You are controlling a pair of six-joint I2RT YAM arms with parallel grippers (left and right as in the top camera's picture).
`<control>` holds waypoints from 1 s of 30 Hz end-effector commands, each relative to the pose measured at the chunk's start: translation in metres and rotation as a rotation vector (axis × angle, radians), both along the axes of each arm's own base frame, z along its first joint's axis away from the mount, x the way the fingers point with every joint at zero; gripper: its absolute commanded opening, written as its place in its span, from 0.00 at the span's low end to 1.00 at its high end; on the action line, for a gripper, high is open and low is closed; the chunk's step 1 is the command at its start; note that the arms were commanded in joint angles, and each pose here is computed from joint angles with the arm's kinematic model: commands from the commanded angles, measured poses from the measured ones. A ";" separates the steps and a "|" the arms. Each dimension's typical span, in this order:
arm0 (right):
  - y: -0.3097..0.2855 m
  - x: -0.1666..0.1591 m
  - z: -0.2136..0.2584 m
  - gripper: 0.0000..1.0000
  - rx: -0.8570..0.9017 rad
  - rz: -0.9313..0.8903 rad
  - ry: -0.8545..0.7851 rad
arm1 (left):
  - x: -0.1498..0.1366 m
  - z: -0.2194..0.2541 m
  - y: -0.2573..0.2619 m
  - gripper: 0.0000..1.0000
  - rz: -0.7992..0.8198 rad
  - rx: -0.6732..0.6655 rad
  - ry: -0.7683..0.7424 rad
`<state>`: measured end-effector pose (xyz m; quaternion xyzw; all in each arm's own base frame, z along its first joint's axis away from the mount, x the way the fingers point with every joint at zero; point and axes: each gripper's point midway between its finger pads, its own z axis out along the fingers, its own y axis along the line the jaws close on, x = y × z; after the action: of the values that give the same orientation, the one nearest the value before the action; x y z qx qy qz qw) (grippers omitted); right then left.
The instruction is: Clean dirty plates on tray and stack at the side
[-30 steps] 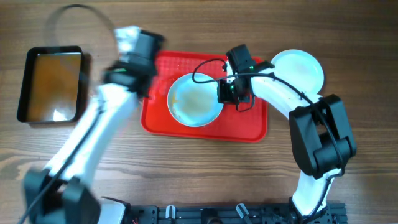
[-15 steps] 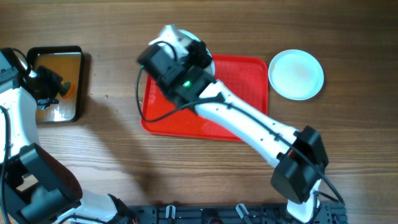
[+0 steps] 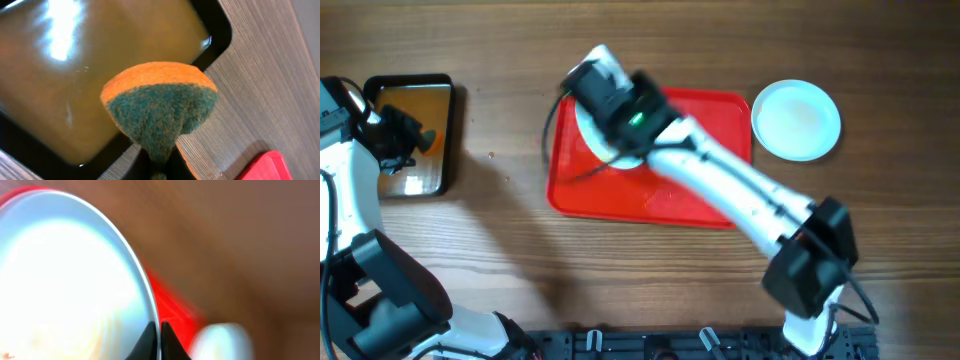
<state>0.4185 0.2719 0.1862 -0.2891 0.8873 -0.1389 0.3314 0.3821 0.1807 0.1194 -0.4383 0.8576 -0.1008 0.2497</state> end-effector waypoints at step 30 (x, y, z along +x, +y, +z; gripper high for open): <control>-0.100 0.041 -0.131 0.35 0.359 -0.117 0.166 | 0.012 -0.010 -0.295 0.04 -0.774 -0.059 0.037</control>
<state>0.4437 0.1754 0.0402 -0.1329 0.9551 0.0595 0.2579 0.3973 -0.1126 0.1179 -0.1010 0.9556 -0.2190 0.1693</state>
